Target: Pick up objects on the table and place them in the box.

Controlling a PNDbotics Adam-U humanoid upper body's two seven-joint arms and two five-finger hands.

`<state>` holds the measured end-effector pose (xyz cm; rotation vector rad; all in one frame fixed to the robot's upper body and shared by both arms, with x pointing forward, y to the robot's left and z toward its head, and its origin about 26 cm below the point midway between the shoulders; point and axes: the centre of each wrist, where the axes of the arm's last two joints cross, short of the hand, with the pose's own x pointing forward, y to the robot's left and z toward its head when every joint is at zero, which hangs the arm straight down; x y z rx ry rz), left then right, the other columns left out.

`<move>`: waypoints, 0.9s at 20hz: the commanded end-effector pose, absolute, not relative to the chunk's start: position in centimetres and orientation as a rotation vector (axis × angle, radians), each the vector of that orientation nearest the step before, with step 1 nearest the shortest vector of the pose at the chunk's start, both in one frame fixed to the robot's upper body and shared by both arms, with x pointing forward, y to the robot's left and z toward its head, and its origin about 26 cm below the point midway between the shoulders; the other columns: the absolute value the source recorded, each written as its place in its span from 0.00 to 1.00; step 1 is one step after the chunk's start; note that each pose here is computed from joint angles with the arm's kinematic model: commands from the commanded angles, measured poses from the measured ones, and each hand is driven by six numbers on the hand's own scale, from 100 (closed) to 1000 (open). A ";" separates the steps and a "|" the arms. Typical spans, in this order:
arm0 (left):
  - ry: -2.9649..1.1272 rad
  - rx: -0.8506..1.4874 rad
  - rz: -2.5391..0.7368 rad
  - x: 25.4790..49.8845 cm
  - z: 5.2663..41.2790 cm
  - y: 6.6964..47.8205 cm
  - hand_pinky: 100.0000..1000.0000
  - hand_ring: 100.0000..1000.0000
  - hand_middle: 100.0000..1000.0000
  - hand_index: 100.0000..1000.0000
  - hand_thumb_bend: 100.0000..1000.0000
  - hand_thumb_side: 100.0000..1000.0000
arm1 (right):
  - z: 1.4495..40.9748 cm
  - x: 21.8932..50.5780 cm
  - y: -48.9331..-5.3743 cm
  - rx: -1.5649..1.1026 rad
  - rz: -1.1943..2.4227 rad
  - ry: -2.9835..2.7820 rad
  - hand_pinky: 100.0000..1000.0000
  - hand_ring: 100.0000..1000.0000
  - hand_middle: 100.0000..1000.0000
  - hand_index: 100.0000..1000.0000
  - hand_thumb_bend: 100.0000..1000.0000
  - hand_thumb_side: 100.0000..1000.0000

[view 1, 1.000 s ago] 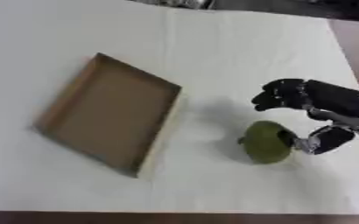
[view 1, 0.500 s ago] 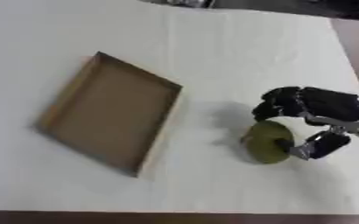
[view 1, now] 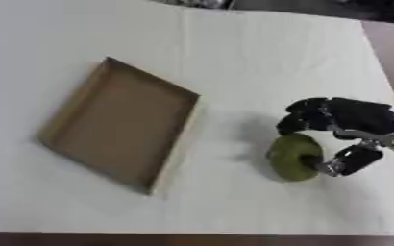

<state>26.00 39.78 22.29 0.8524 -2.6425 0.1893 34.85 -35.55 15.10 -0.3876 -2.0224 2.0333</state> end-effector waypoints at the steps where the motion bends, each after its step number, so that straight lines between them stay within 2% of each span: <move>1: -2.682 0.866 0.144 25.7 23.7 39.8 0.67 0.70 0.65 0.80 0.00 0.58 | 16.1 35.0 -36.3 -0.418 2.078 -1.984 0.86 0.67 0.78 0.89 0.00 0.54; 6: -2.687 0.864 0.148 25.7 23.7 39.8 0.67 0.70 0.65 0.80 0.00 0.58 | 16.1 35.1 -36.3 -0.399 2.113 -1.939 0.85 0.65 0.74 0.86 0.00 0.55; 12: -2.686 0.865 0.151 25.7 23.7 39.8 0.67 0.70 0.65 0.80 0.00 0.58 | 16.1 35.4 -36.0 -0.390 2.125 -1.906 0.83 0.64 0.58 0.80 0.00 0.48; 15: -2.687 0.865 0.151 25.7 23.7 39.8 0.67 0.70 0.66 0.80 0.00 0.58 | 16.1 35.5 -35.9 -0.392 2.122 -1.900 0.82 0.62 0.51 0.72 0.00 0.29; 16: -2.686 0.865 0.151 25.7 23.7 39.8 0.67 0.70 0.66 0.80 0.00 0.58 | 16.1 35.5 -35.9 -0.396 2.119 -1.899 0.82 0.61 0.49 0.70 0.00 0.17; 18: -2.687 0.865 0.151 25.7 23.7 39.8 0.67 0.70 0.66 0.80 0.00 0.58 | 16.1 35.5 -35.9 -0.403 2.112 -1.897 0.81 0.60 0.47 0.68 0.00 0.07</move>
